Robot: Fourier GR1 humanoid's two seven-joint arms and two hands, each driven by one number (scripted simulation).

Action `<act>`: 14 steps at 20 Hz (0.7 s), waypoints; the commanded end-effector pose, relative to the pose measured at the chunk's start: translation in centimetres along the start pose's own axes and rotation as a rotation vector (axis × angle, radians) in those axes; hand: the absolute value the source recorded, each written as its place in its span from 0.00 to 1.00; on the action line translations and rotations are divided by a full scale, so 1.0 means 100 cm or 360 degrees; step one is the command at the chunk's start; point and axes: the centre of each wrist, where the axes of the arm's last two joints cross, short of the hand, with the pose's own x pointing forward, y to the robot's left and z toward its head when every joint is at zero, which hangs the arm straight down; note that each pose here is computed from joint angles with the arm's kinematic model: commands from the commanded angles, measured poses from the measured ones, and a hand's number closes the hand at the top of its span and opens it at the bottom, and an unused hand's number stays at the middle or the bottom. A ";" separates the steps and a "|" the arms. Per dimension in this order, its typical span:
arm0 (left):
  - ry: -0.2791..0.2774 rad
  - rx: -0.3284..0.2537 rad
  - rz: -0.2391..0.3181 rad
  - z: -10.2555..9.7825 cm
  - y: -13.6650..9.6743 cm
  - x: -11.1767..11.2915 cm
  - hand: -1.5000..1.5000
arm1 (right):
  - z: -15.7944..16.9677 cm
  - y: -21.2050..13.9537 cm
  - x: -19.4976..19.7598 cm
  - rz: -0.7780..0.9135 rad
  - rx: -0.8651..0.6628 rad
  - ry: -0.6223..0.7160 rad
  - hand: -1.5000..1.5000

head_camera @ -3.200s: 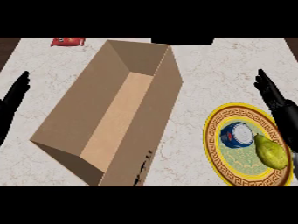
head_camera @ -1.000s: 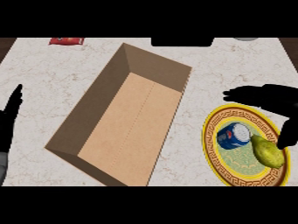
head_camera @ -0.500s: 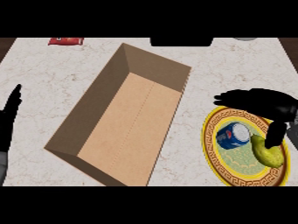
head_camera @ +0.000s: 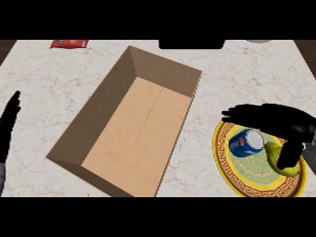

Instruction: Pick the can from the plate and place it in the cardboard box

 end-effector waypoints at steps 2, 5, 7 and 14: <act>-0.0005 0.0019 -0.0003 -0.002 0.004 0.000 0.50 | -0.001 0.004 0.018 -0.0038 0.0026 -0.0135 0.00; -0.0016 0.0021 -0.0002 0.004 0.015 0.008 0.50 | -0.003 0.008 0.018 -0.0016 0.0044 -0.0087 0.00; -0.0009 0.0006 0.0020 -0.001 -0.009 0.005 0.50 | 0.005 -0.004 0.032 0.0073 0.0125 -0.0009 0.00; -0.0011 0.0003 0.0032 -0.010 -0.004 0.015 0.50 | -0.003 0.037 0.014 0.0067 0.0189 0.0137 0.00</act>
